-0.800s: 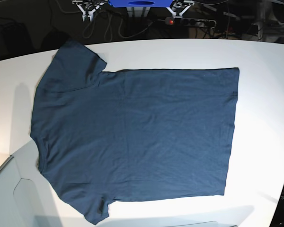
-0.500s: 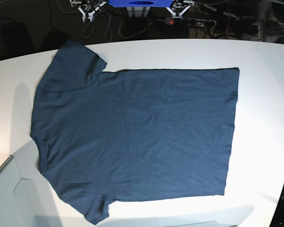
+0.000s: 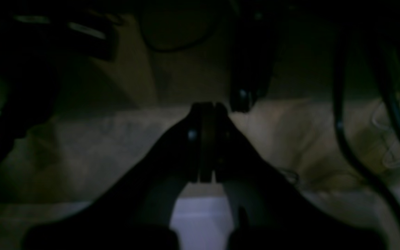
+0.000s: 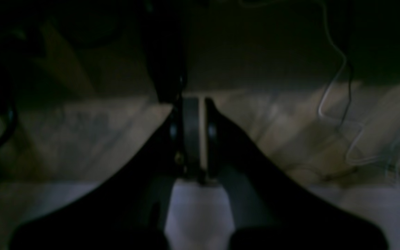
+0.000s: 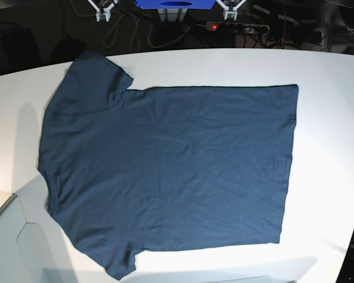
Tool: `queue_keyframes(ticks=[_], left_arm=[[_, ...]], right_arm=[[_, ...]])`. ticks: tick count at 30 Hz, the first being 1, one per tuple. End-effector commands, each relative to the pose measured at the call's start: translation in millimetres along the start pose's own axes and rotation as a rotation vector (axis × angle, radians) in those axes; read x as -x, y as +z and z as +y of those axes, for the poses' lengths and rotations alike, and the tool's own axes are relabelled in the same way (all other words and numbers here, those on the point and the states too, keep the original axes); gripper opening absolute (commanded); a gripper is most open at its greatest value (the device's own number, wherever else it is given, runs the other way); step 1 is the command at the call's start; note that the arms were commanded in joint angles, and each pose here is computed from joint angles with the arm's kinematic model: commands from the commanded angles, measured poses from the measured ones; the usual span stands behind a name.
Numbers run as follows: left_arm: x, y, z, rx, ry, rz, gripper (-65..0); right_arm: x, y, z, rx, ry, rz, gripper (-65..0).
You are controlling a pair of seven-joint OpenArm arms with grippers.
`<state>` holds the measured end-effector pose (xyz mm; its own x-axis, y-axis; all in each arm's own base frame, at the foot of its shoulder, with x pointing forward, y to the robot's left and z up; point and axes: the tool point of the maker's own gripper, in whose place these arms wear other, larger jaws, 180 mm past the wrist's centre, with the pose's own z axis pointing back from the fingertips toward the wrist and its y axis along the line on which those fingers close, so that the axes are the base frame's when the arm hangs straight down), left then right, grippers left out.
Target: Fold the T-shirt properly
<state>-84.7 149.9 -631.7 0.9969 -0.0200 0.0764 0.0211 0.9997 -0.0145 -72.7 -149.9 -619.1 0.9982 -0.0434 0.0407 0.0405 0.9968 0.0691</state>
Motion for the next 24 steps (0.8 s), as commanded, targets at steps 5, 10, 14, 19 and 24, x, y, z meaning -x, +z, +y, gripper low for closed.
queue_keyframes(ticks=[5, 10, 14, 19, 24], left_arm=[[-9.5, 35.8, 3.7, 0.007, 0.003, -0.125, -65.0], [-35.7, 78.3, 16.0, 0.02, 0.012, -0.259, -65.0], [-54.6, 117.8, 19.2, 0.038, -0.01, -0.341, -65.0], [-89.2, 165.0, 16.0, 0.051, -0.064, -0.422, -65.0], [-129.5, 213.2, 23.1, 0.014, -0.053, -0.534, -65.0]], right_arm=[[-0.4, 43.9, -10.1, -0.001, 0.069, -0.105, -65.0], [-11.4, 90.4, -11.1, -0.01, 0.141, -0.201, -65.0], [-30.1, 130.0, -7.9, -0.021, 0.211, -0.257, -65.0], [-68.9, 178.4, 0.6, -0.023, 0.28, -0.343, -64.9], [-115.4, 232.0, 2.4, 0.023, 0.309, -0.447, -61.2]])
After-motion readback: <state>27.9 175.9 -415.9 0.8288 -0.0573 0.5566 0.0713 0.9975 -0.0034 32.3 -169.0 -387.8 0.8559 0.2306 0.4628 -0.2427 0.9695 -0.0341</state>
